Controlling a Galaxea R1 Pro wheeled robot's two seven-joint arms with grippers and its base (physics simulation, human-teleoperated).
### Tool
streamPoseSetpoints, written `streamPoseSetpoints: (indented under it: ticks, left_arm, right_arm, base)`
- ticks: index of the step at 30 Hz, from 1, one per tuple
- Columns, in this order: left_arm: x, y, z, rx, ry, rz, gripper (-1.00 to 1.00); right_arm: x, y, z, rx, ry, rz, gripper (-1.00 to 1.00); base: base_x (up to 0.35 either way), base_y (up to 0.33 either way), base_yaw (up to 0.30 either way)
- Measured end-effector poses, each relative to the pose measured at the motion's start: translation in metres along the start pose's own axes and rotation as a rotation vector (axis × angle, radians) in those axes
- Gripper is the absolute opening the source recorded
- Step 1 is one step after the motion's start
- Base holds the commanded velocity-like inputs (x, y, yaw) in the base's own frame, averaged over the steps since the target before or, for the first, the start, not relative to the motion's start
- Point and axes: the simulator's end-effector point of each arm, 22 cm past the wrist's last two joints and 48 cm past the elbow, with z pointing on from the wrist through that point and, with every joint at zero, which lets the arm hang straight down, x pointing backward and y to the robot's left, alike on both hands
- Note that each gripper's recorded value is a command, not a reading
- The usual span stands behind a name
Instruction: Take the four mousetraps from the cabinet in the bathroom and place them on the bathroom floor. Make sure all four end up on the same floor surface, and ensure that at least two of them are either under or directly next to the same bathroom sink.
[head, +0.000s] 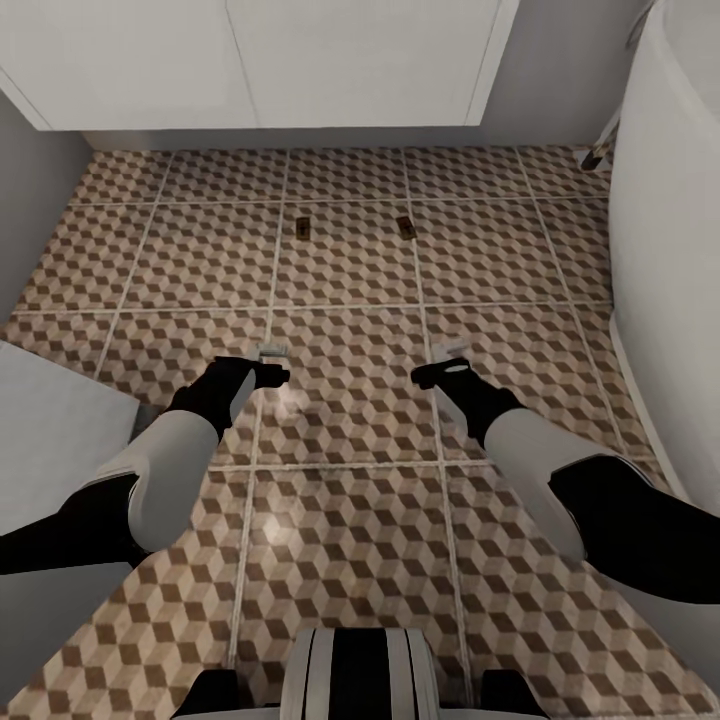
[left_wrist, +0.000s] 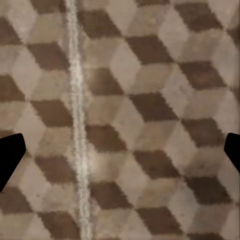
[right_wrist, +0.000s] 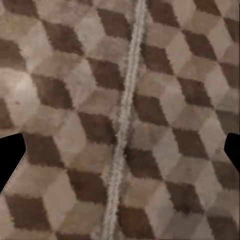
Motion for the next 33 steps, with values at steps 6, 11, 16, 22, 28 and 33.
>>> streamPoseSetpoints:
  ticks: [6,11,16,22,28,33]
  left_arm:
    - [-0.014,0.001,-0.014,-0.001,-0.022,0.0,1.0]
    - [-0.027,0.001,-0.027,-0.002,-0.045,-0.001,1.0]
    - [-0.04,0.002,-0.042,-0.003,-0.067,-0.001,1.0]
    - [-0.057,0.003,-0.062,-0.004,-0.098,-0.001,1.0]
    - [-0.074,0.005,-0.083,-0.006,-0.13,-0.002,1.0]
    - [-0.08,0.006,-0.097,-0.008,-0.145,-0.002,1.0]
  right_arm:
    - [-0.024,-0.004,-0.012,0.006,-0.087,0.008,1.0]
    - [-0.039,-0.009,-0.024,0.013,-0.114,0.01,1.0]
    - [-0.052,-0.014,-0.037,0.019,-0.136,0.012,1.0]
    - [-0.07,-0.019,-0.054,0.026,-0.165,0.013,1.0]
    - [-0.089,-0.025,-0.073,0.034,-0.195,0.014,1.0]
    - [-0.101,-0.029,-0.088,0.04,-0.216,0.015,1.0]
  base:
    - [0.0,0.0,0.0]
    - [0.0,0.0,0.0]
    - [0.0,0.0,0.0]
    - [0.0,0.0,0.0]
    - [0.0,0.0,0.0]
    - [0.0,0.0,0.0]
